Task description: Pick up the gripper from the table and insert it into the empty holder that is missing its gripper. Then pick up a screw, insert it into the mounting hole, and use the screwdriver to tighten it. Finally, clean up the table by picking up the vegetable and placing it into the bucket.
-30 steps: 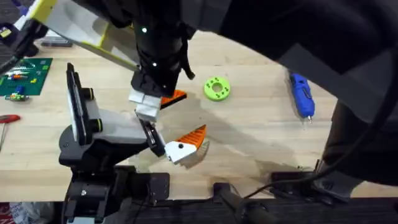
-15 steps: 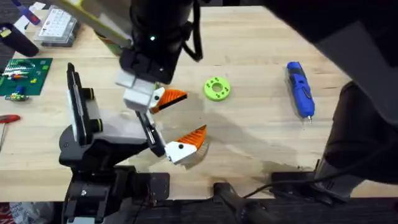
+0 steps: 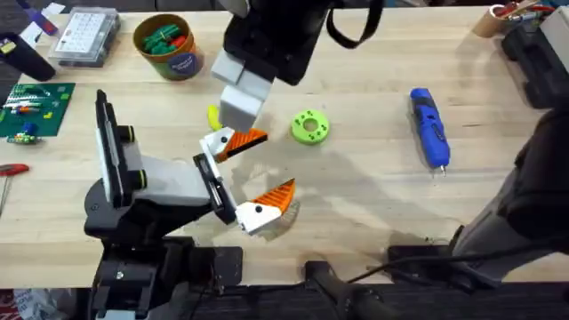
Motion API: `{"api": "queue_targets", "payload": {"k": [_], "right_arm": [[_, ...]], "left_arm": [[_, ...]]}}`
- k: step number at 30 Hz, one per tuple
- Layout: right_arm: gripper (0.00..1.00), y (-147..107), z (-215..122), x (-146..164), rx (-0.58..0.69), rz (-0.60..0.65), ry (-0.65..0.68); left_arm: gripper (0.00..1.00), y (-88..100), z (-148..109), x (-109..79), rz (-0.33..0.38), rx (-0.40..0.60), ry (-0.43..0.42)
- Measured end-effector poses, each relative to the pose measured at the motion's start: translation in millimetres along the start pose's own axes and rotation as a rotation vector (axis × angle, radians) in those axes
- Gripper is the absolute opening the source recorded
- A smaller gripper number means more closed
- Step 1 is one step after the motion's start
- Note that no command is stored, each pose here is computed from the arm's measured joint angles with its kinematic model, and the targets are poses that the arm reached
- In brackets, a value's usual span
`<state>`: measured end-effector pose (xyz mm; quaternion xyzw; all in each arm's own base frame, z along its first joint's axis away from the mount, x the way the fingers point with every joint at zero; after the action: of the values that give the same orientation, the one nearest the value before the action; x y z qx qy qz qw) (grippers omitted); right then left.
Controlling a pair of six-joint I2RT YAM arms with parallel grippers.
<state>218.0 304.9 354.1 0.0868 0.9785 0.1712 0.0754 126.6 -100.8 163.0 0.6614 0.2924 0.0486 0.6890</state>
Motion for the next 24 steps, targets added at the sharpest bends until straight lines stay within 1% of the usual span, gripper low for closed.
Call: {"api": "queue_targets", "payload": {"k": [6,13,14,15,16,19,20,21,24], "right_arm": [[0.988,1,6,2,0.002,0.001,0.026],[0.988,-1,35,6,0.041,0.008,0.089],[0.988,-2,56,7,0.06,0.022,0.112],[0.988,-4,59,8,0.07,0.027,0.118],[0.988,-5,61,8,0.079,0.031,0.124],[0.988,-8,68,6,0.088,0.051,0.127],[0.988,-10,69,5,0.09,0.059,0.126],[0.988,-12,70,4,0.092,0.068,0.126],[0.988,-22,67,0,0.099,0.103,0.123]], "left_arm": [[0.986,0.0,0,0.0,0.0,0.0,0.0],[0.987,0.0,0,0.0,0.001,0.0,0.0],[0.932,0.0,0,0.0,0.0,0.0,0.0],[0.828,0.0,0,-0.1,-0.001,0.0,0.0],[0.687,0.0,0,-0.1,0.002,0.0,-0.001],[0.205,0.0,0,0.0,0.003,0.0,0.0],[0.074,0.0,0,0.0,0.006,0.0,0.0],[0.022,0.1,0,0.0,0.008,0.0,0.0],[0.006,0.0,0,0.0,0.007,0.0,0.0]]}}
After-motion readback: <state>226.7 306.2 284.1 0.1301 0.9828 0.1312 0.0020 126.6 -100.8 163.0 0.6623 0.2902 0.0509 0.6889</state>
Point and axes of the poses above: each hand's point on the last joint's axis, 136 mm out from that joint toward the fingers, its own z axis out along the fingers, its own x axis along the line the jaws close on, y = z × x, the point moved 6 cm from there along -z, back along the fingers, and after that the axes turned 12 degrees about -z, right-handed, at the moved point
